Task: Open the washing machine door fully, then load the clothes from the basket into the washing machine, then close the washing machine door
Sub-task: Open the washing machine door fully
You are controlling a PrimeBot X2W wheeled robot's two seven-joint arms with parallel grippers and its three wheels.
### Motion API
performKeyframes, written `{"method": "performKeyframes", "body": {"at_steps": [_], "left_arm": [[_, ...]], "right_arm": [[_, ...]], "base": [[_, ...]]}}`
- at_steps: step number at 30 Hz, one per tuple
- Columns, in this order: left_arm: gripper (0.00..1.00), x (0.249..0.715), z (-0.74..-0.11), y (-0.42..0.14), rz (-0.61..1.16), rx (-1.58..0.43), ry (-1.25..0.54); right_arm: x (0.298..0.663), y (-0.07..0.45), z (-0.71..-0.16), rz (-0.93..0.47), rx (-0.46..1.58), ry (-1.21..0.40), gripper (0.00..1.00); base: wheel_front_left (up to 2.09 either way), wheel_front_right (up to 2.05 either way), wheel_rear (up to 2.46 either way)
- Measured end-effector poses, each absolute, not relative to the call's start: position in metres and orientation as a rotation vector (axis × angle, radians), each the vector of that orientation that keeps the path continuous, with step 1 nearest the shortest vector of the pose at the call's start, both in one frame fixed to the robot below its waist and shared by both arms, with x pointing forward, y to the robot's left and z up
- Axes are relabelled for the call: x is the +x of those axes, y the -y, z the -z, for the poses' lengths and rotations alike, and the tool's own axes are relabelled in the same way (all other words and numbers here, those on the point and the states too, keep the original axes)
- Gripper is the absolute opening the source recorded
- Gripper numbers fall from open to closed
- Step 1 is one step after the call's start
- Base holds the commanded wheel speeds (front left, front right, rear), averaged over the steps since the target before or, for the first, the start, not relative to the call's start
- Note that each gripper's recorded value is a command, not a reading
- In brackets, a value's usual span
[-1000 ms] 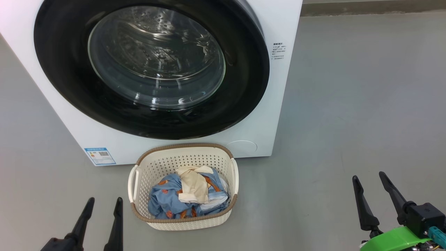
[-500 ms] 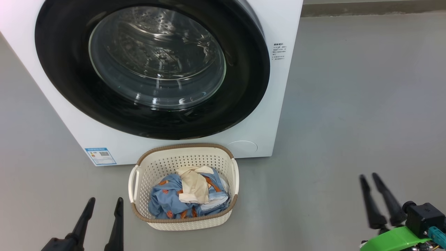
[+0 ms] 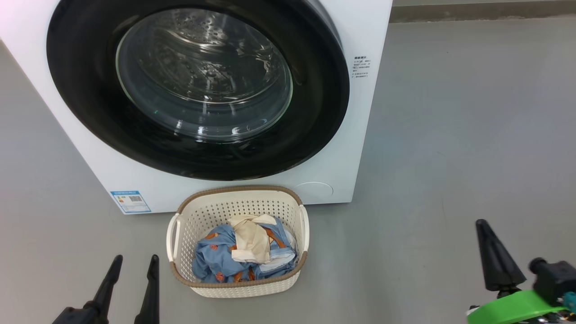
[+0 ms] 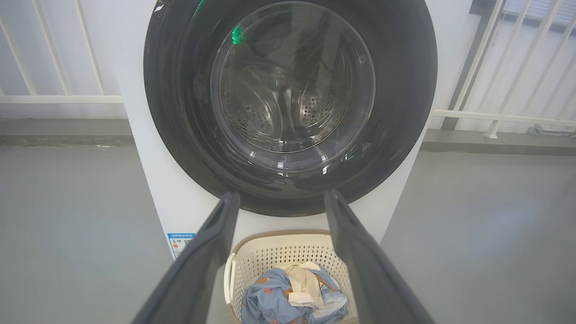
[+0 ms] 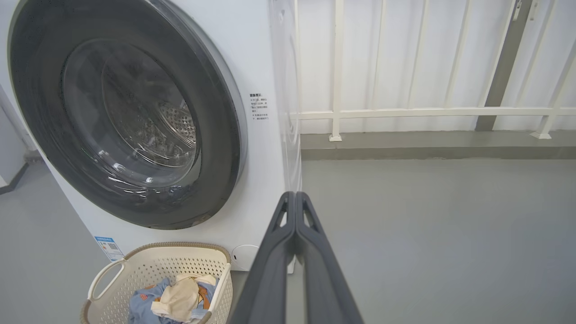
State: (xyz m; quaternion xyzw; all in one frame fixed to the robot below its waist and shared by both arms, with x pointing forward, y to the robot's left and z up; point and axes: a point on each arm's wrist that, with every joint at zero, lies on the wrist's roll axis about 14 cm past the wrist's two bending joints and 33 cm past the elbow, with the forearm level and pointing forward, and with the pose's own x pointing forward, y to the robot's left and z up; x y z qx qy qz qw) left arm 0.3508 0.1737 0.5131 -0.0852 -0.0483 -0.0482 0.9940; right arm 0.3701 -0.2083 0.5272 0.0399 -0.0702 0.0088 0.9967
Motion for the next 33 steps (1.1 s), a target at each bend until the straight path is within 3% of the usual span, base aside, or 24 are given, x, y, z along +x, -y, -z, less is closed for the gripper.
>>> {"method": "performKeyframes", "body": {"at_steps": [12, 20, 25, 33], "left_arm": [[1.0, 0.349, -0.512, -0.176, 0.091, -0.177, 0.094], [1.0, 0.346, -0.501, -0.184, 0.07, -0.172, 0.062], [1.0, 0.35, -0.494, -0.187, 0.059, -0.175, 0.04], [1.0, 0.361, -0.484, -0.187, 0.063, -0.168, 0.006]], "right_arm": [[0.368, 0.28, -0.536, 0.259, 0.662, 0.285, 0.0], [0.385, 0.321, -0.525, 0.362, 1.032, 0.354, 0.0], [0.411, 0.328, -0.524, 0.347, 1.197, 0.352, 0.0], [0.464, 0.315, -0.531, 0.193, 1.461, 0.269, 0.0]], "base": [[0.0, 0.0, 0.0], [0.0, 0.0, 0.0], [0.0, 0.0, 0.0], [0.0, 0.0, 0.0]]}}
